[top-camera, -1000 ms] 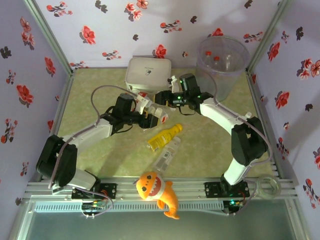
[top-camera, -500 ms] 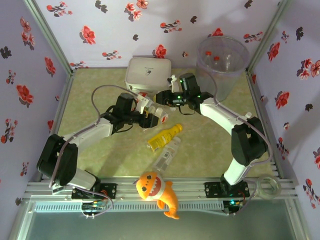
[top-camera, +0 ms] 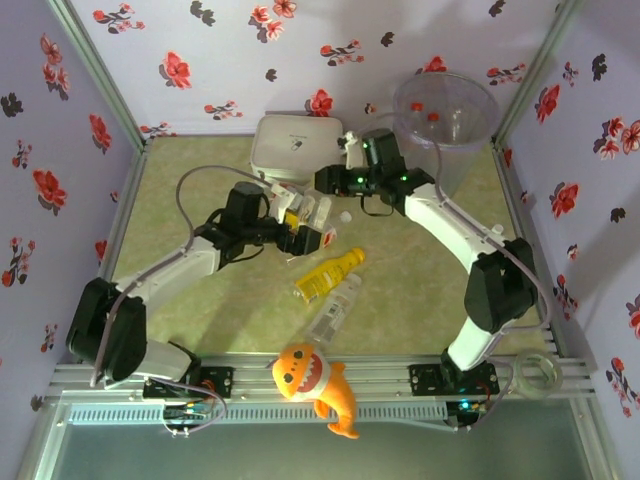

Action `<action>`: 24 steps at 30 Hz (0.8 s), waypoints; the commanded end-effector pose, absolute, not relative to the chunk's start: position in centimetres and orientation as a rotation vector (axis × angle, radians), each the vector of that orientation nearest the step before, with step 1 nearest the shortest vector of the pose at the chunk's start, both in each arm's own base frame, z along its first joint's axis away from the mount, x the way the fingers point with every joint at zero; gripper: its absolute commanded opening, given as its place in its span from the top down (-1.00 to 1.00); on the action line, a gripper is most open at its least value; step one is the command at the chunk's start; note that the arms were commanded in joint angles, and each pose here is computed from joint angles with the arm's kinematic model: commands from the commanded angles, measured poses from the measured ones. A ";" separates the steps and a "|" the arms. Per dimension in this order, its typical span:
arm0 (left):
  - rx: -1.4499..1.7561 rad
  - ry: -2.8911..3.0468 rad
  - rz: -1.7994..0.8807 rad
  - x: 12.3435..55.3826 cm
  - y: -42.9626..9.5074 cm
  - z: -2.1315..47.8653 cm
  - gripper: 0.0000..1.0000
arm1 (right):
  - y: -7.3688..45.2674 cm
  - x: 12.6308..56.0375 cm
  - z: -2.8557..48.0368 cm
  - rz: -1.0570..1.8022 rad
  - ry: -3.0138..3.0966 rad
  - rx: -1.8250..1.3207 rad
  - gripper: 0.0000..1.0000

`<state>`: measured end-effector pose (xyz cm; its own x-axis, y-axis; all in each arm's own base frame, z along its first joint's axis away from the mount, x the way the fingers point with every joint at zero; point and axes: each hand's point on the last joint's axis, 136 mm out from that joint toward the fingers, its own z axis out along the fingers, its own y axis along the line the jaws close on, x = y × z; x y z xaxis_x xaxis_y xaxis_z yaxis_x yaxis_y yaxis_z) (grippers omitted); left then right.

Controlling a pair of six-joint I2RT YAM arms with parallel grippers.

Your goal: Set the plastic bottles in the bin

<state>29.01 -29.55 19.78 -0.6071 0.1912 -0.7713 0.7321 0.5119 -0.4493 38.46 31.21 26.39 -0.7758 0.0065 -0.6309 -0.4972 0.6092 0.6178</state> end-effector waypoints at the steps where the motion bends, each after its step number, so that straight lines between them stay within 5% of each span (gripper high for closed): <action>1: 0.758 2.063 -1.076 27.5 -29.1 20.5 -0.99 | 28.3 39.3 33.0 0.860 2.066 -0.450 0.44; 15: 0.660 2.104 -1.143 25.9 -28.5 19.3 -0.99 | 14.2 41.8 49.4 0.256 1.653 -0.243 0.61; 24: 0.582 2.093 -1.189 26.5 -28.8 19.9 -0.99 | 6.3 45.7 52.6 0.011 1.585 -0.042 0.71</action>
<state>26.45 -28.33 19.46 -0.6859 0.0750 -0.7238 0.6503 0.5095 -0.5634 44.53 8.57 50.53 -0.0762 0.0042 -0.9971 -0.1341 0.9909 0.0144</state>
